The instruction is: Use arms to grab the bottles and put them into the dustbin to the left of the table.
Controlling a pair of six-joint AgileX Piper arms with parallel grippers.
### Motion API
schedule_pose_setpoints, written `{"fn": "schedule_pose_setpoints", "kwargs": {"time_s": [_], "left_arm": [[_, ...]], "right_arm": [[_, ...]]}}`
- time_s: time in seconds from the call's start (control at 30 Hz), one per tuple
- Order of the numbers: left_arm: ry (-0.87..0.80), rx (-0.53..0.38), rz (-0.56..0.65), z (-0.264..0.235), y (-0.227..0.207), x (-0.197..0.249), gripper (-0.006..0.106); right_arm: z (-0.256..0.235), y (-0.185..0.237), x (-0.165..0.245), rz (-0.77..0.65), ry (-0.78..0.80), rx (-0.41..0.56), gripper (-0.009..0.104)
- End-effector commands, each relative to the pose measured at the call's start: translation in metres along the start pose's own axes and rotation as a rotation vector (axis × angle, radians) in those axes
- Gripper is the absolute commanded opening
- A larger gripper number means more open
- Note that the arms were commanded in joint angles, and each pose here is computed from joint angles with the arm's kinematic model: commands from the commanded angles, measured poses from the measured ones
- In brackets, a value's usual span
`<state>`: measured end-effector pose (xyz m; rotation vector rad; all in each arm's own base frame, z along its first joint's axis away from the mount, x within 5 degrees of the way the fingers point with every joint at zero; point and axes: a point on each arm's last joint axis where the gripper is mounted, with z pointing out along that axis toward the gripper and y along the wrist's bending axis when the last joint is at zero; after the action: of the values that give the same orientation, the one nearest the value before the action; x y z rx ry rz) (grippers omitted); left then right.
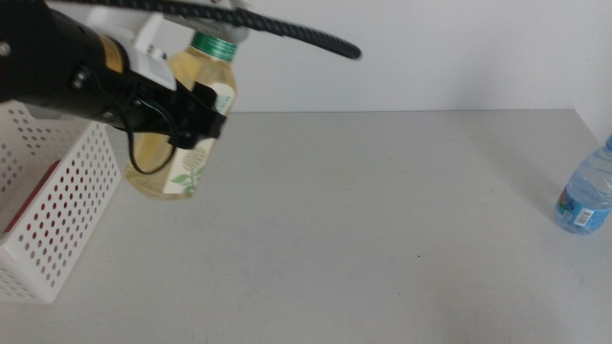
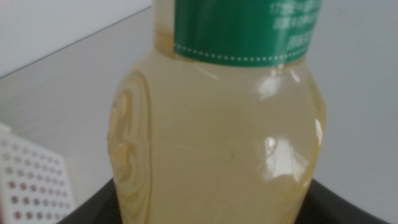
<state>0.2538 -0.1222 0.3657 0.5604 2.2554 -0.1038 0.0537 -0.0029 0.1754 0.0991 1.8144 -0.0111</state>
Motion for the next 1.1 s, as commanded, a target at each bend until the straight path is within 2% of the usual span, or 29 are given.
{"fn": "schedule_pose_setpoints", "kwargs": {"time_s": [0.0, 0.2, 0.6, 0.8, 1.07], "left_arm": [[-0.136, -0.077, -0.012, -0.029, 0.024, -0.024, -0.002], [-0.003, -0.174, -0.053, -0.038, 0.074, -0.028, -0.002], [0.139, -0.308, -0.179, -0.043, 0.170, -0.011, -0.002], [0.243, -0.319, -0.247, -0.012, 0.202, 0.009, -0.002], [0.391, -0.310, -0.236, 0.036, 0.221, 0.029, -0.002]], "right_arm": [[-0.003, 0.000, -0.011, -0.019, -0.105, 0.007, 0.075], [-0.003, 0.000, -0.011, -0.019, -0.105, 0.007, 0.075], [-0.003, 0.000, -0.011, -0.019, -0.105, 0.007, 0.075], [-0.003, 0.000, -0.011, -0.019, -0.105, 0.007, 0.075], [-0.003, 0.000, -0.011, -0.019, -0.105, 0.007, 0.075]]}}
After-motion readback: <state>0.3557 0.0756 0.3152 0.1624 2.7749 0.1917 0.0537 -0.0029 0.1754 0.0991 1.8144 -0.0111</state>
